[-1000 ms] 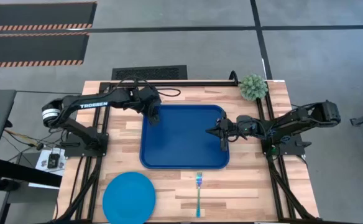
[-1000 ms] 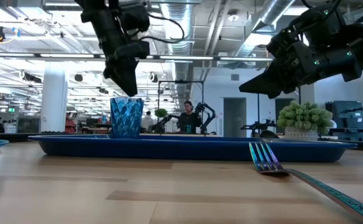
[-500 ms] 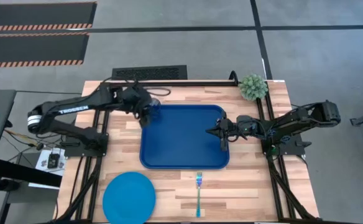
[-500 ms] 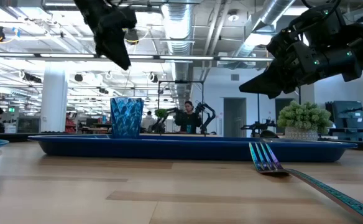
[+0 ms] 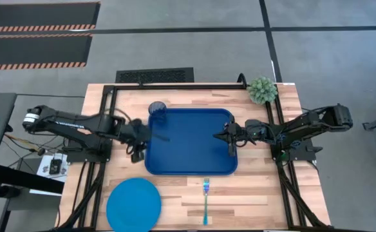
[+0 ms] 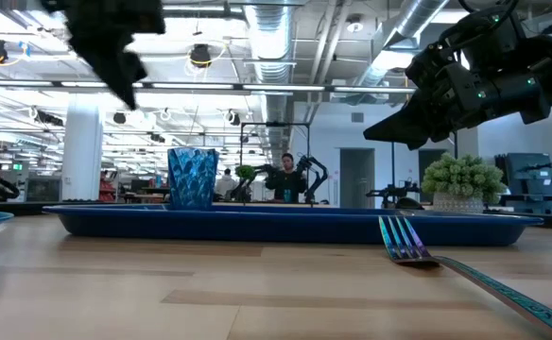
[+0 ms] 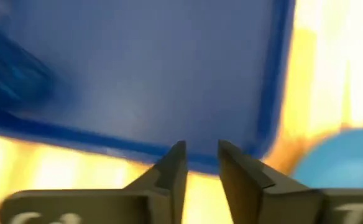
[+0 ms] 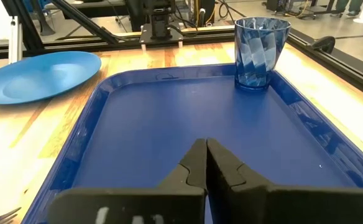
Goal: Pick and place plate/cup/fork/spoon on tray
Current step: Put the blue plate at the bottom of the blue cup on the blue serving tray
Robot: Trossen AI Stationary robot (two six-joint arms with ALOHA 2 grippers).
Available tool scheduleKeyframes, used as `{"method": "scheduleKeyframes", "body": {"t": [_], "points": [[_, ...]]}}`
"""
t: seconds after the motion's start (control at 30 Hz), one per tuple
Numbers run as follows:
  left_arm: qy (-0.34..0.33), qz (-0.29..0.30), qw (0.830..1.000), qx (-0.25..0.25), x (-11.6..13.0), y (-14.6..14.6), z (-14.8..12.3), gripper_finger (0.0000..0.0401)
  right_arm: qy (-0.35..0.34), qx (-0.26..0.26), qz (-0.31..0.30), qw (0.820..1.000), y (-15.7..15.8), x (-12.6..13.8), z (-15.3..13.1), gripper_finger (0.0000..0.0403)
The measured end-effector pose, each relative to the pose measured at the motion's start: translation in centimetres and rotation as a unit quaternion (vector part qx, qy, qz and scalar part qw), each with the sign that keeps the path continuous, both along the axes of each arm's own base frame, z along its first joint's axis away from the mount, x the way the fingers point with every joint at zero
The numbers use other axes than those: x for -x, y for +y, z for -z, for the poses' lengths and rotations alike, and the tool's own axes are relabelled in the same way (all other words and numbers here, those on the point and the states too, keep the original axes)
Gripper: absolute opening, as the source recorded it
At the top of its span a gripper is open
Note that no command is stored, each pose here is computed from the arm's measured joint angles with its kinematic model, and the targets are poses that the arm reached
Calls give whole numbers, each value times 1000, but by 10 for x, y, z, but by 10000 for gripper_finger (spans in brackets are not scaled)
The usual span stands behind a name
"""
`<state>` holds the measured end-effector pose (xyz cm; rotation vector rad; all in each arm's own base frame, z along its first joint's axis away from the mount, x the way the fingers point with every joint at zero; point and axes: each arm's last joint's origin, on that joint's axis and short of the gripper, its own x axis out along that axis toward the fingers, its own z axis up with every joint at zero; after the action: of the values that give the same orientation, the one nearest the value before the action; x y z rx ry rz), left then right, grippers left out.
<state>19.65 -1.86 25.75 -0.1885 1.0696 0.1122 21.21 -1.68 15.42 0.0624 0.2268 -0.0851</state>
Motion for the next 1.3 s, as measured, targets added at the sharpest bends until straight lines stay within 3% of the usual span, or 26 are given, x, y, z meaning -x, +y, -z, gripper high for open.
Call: {"method": "scheduleKeyframes", "body": {"t": [0.17, 0.3, 0.6, 0.8, 0.97, 1.1, 1.3], "points": [[43, 18, 996, 79, 11, -25, 22, 11, 0, 0, 0, 1000, 0, 0, 0, 14], [69, 35, 987, 141, 18, -47, 34, 7, 0, 0, 0, 1000, 0, 0, 0, 16], [107, -9, 983, 149, 41, -75, 60, 1, 0, 0, 0, 1000, 0, 0, 0, 15], [145, -76, 976, 143, 59, -67, 86, 0, 0, 0, 0, 1000, 0, 0, 0, 17], [108, -103, 972, 182, 68, -59, 87, 0, 0, 0, 0, 1000, 0, 0, 0, 14], [92, -112, 968, 205, 72, -57, 84, 19, -1, 0, 0, 1000, 0, 0, 0, 15], [96, -109, 963, 227, 69, -60, 97, 100, -4, 1, 1, 1000, 0, 0, -1, 16]]}}
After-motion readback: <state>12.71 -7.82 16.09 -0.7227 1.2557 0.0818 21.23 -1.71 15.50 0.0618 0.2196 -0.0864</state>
